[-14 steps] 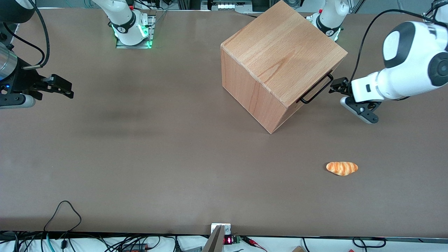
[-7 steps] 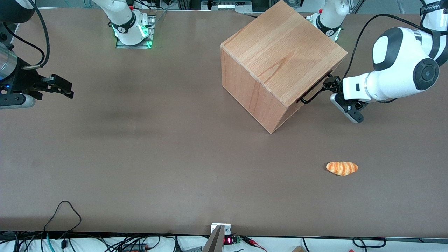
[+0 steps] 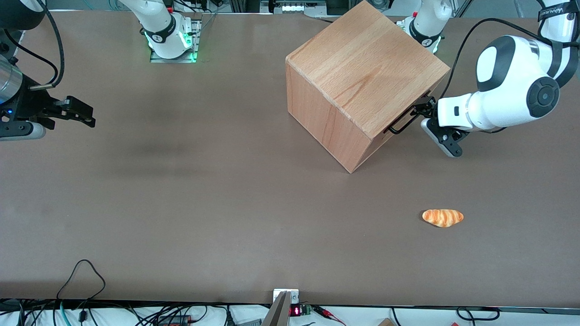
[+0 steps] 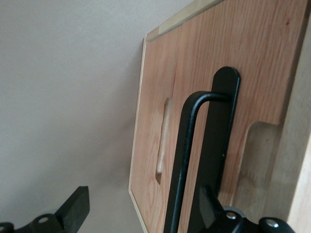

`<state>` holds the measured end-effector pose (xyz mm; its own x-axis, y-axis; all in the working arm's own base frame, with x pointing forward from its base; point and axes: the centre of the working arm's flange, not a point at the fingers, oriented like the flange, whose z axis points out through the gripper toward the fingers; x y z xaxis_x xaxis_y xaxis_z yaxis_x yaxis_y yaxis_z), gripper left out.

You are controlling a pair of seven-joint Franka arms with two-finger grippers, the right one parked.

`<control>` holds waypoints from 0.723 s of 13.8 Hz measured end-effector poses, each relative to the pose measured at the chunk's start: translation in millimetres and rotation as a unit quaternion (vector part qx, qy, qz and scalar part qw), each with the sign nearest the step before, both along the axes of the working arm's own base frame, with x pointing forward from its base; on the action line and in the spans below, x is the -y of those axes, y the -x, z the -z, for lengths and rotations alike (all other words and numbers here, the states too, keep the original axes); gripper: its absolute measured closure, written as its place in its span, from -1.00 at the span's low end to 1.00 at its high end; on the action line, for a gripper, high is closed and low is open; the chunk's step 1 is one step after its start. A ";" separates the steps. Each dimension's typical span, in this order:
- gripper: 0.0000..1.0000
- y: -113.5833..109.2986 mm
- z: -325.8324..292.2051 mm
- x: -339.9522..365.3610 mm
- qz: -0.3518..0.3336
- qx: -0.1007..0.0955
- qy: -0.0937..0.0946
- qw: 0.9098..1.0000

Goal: Open top drawer with left arm

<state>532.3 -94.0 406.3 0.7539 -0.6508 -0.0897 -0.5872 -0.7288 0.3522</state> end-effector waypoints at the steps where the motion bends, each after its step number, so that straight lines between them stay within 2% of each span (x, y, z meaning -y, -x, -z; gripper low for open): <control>1: -1.00 0.4 3.4 -0.1 0.000 0.002 0.000 1.000; 10: -1.00 -0.6 30.6 0.7 0.004 0.018 0.004 1.000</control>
